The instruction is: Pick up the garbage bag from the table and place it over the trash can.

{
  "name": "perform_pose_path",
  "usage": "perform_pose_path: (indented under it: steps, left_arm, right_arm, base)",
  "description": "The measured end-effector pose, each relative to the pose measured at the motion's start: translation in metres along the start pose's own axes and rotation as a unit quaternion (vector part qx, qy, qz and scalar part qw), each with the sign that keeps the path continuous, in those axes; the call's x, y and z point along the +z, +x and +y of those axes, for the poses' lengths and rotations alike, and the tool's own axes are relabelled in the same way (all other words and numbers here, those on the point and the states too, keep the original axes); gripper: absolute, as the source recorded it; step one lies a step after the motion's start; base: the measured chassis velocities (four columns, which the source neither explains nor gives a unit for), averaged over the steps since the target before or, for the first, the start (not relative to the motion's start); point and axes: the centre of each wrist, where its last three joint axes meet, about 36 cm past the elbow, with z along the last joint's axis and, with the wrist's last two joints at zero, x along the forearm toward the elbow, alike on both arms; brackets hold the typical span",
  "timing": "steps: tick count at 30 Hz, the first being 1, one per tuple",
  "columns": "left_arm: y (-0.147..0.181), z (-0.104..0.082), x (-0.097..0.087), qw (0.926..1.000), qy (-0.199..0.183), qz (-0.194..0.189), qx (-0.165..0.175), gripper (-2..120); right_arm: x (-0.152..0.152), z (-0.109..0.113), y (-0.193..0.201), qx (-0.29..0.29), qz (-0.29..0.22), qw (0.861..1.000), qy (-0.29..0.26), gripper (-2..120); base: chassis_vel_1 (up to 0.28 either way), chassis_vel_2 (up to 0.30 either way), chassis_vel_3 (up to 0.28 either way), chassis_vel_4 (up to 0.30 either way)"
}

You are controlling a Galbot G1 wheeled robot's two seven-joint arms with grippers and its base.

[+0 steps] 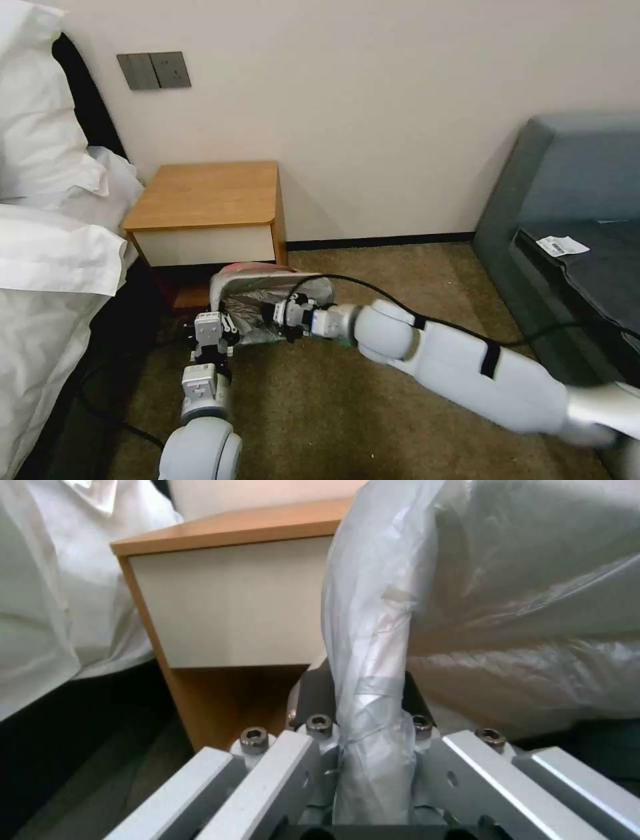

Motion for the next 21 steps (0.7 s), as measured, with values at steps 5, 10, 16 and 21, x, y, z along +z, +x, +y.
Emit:
perform_pose_path:
  steps: [5,10,16,21]
  left_arm:
    - [0.004,0.000,-0.001,1.0000,-0.006,-0.001,-0.001,4]
    - [0.006,-0.004,-0.003,1.0000,-0.007,-0.004,0.002,4]
    - [0.010,-0.013,-0.002,0.9999,-0.007,-0.001,0.010,4]
    - [0.012,-0.019,-0.003,0.9999,-0.005,0.000,0.012,4]
  right_arm:
    - [0.012,-0.007,-0.021,-0.003,0.029,0.999,0.016,0]
    - [0.020,-0.015,-0.043,-0.013,0.057,0.997,0.043,0]
    - [0.022,-0.011,-0.068,-0.022,0.069,0.996,0.054,0]
    - [0.024,-0.006,-0.082,-0.023,0.074,0.995,0.059,0]
  base:
    - [0.000,0.000,0.000,0.000]
    - [0.000,0.000,0.000,0.000]
    - [0.000,0.000,0.000,0.000]
    - [0.000,0.000,0.000,0.000]
